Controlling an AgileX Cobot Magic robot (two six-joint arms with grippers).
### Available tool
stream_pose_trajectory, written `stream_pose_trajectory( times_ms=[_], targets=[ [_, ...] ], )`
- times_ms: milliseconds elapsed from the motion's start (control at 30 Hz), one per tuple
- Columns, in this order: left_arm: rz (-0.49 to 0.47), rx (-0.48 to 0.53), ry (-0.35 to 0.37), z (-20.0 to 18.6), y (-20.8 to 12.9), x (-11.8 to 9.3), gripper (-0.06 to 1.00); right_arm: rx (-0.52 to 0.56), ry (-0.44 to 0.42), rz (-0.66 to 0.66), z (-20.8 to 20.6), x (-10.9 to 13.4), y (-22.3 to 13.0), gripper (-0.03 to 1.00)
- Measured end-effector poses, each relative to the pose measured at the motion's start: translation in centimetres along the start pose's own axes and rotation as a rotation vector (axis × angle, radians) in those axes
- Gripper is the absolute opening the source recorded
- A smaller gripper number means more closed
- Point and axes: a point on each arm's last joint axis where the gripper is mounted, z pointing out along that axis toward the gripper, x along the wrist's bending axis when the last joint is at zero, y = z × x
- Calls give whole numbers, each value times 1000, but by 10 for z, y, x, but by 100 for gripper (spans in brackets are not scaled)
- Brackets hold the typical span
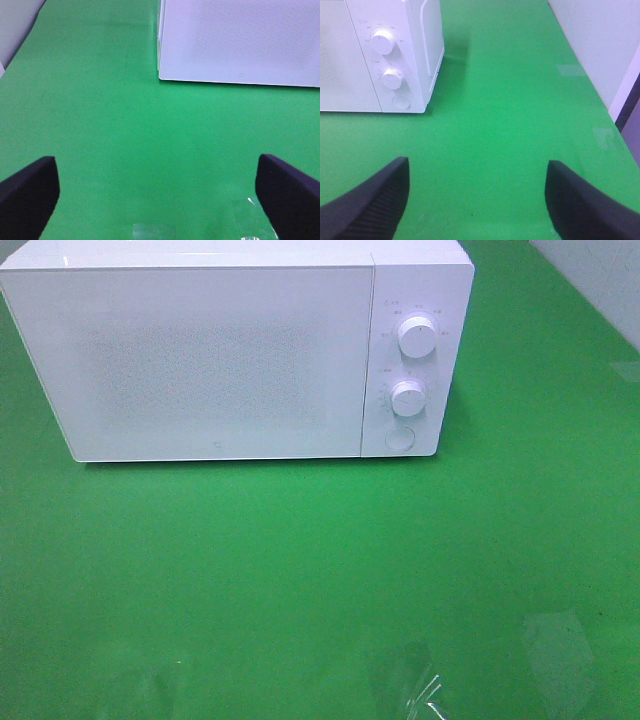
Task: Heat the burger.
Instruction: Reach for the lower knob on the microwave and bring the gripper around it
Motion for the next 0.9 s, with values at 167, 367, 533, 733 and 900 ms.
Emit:
stream_pose_trajectory(
  times_ms=[167, 367, 533, 733, 900],
  targets=[
    [0, 0, 0, 0, 0, 0, 99, 0, 3, -2, 8, 1, 6, 75],
    [0, 0, 0, 0, 0, 0, 99, 3, 11, -9, 32, 3, 13, 75],
    [0, 0, 0, 0, 0, 0, 99, 15, 19, -15, 56, 6, 14, 75],
    [0, 0, 0, 0, 0, 0, 99, 0, 30, -20, 76, 8, 14, 75],
    [0, 0, 0, 0, 0, 0, 99, -12, 43, -24, 100, 11, 10, 75]
  ],
)
